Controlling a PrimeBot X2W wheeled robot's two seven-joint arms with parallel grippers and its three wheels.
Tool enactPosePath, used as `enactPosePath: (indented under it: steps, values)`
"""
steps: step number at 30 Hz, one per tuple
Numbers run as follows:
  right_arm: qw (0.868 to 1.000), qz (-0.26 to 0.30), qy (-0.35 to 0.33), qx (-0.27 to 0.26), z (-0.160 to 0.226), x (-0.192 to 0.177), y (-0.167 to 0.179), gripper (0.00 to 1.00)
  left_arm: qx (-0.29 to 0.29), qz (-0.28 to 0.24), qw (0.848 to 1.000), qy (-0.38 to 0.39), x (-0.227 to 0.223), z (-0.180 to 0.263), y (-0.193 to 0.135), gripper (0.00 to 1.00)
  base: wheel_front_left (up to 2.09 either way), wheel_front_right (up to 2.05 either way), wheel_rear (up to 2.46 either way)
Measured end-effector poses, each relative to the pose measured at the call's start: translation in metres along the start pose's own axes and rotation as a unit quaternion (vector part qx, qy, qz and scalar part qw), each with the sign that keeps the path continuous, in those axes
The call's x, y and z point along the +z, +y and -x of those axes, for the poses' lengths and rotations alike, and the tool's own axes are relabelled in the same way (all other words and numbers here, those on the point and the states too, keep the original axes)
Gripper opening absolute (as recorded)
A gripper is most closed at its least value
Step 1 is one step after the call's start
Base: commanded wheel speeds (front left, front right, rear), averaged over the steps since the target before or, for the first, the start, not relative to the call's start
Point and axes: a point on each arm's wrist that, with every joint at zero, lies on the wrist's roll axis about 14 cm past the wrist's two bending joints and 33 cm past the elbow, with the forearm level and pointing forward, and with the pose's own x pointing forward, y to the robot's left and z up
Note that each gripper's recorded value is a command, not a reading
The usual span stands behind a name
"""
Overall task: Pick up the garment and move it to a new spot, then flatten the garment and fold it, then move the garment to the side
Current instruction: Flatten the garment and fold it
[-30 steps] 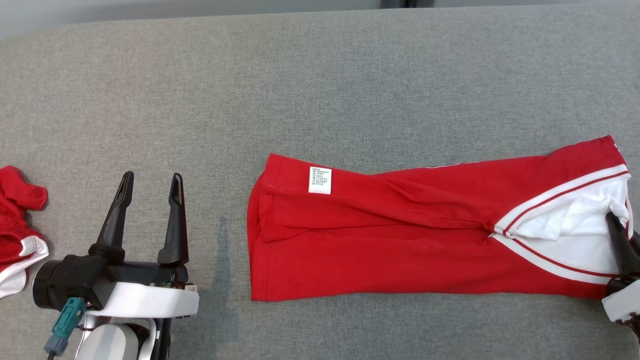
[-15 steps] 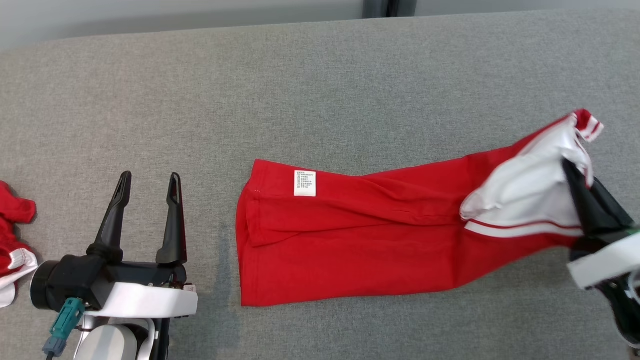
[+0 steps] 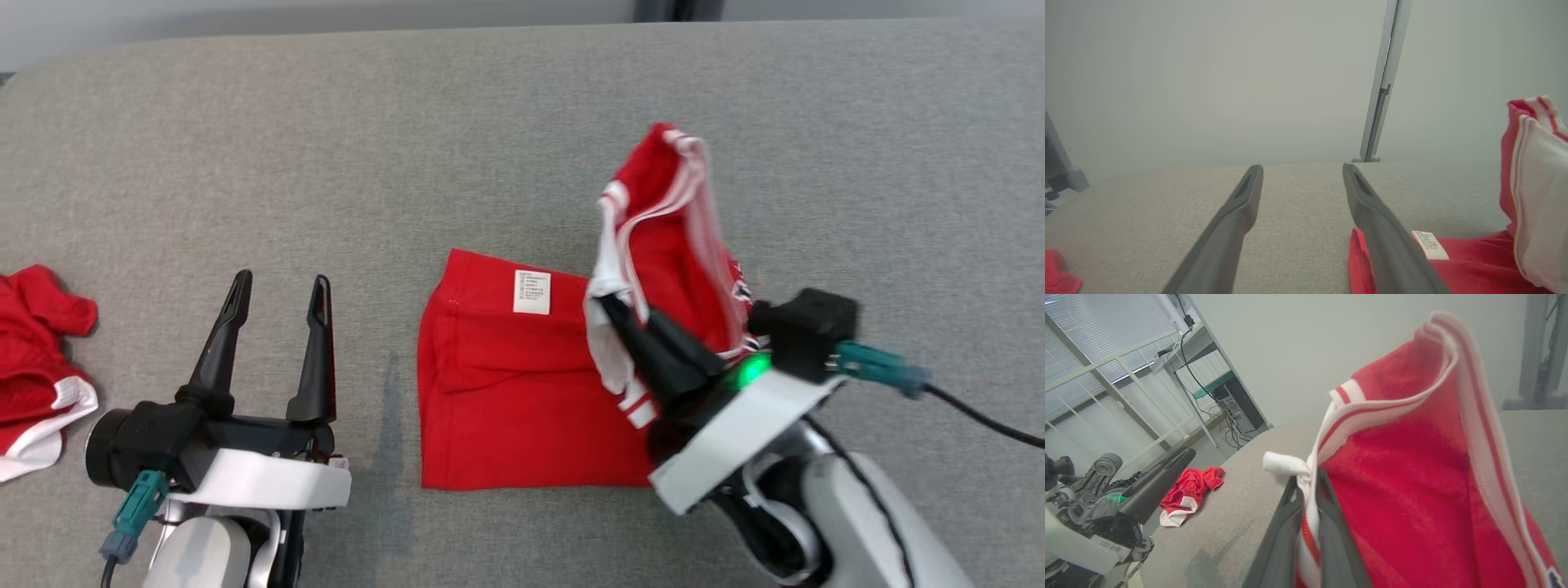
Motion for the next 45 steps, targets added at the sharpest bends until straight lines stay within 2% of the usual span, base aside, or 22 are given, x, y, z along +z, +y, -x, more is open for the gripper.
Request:
enactPosePath:
  steps: [8,13,17,18,19,20,21,27,29,31,34,38,45]
  values:
    - [0.997,-0.021,0.054,0.053,-0.027,-0.058,0.029,0.0,0.007,0.004,1.0,0.009,-0.007,-0.001,0.004,1.0,0.0,0.0,0.0]
    - [0.993,-0.046,0.062,0.094,-0.039,-0.076,0.051,0.0,0.013,0.006,1.0,0.018,-0.013,-0.001,0.009,1.0,0.0,0.0,0.0]
    - [0.991,-0.048,0.078,0.102,-0.043,-0.09,0.054,0.0,0.015,0.007,1.0,0.023,-0.017,-0.001,0.011,1.0,0.0,0.0,0.0]
    - [0.991,-0.047,0.077,0.101,-0.043,-0.091,0.053,0.05,0.015,0.007,1.0,0.022,-0.017,-0.002,0.011,1.0,0.0,0.0,0.0]
    - [0.991,-0.043,0.073,0.102,-0.045,-0.09,0.052,0.33,0.015,0.007,1.0,0.022,-0.017,-0.003,0.01,1.0,0.0,0.0,0.0]
    - [0.992,-0.04,0.068,0.103,-0.046,-0.089,0.052,0.57,0.014,0.007,1.0,0.021,-0.017,-0.003,0.01,1.0,0.0,0.0,0.0]
    - [0.992,-0.036,0.062,0.106,-0.047,-0.086,0.054,1.0,0.012,0.006,1.0,0.021,-0.017,-0.003,0.009,1.0,0.0,0.0,0.0]
    - [0.989,-0.007,-0.006,0.147,-0.048,-0.052,0.077,1.0,0.008,0.002,1.0,0.017,-0.015,-0.007,0.008,1.0,0.0,0.0,0.0]
    - [0.985,0.008,-0.052,0.161,-0.045,-0.025,0.085,1.0,0.004,0.001,1.0,0.012,-0.012,-0.008,0.006,1.0,0.0,0.0,0.0]
    - [0.984,0.026,-0.085,0.155,-0.04,-0.004,0.078,1.0,0.003,0.0,1.0,0.009,-0.01,-0.008,0.006,1.0,0.0,0.0,0.0]
    - [0.984,0.055,-0.123,0.117,-0.029,0.022,0.051,1.0,0.002,-0.003,1.0,0.006,-0.008,-0.007,0.005,1.0,0.0,0.0,0.0]
    - [0.982,0.102,-0.151,0.039,-0.006,0.047,0.001,1.0,0.001,-0.009,1.0,0.0,-0.004,-0.007,0.005,1.0,0.0,0.0,0.0]
    - [0.972,0.16,-0.138,-0.105,0.051,0.057,-0.083,1.0,0.007,-0.018,1.0,-0.01,0.005,-0.002,0.009,1.0,0.0,0.0,0.0]
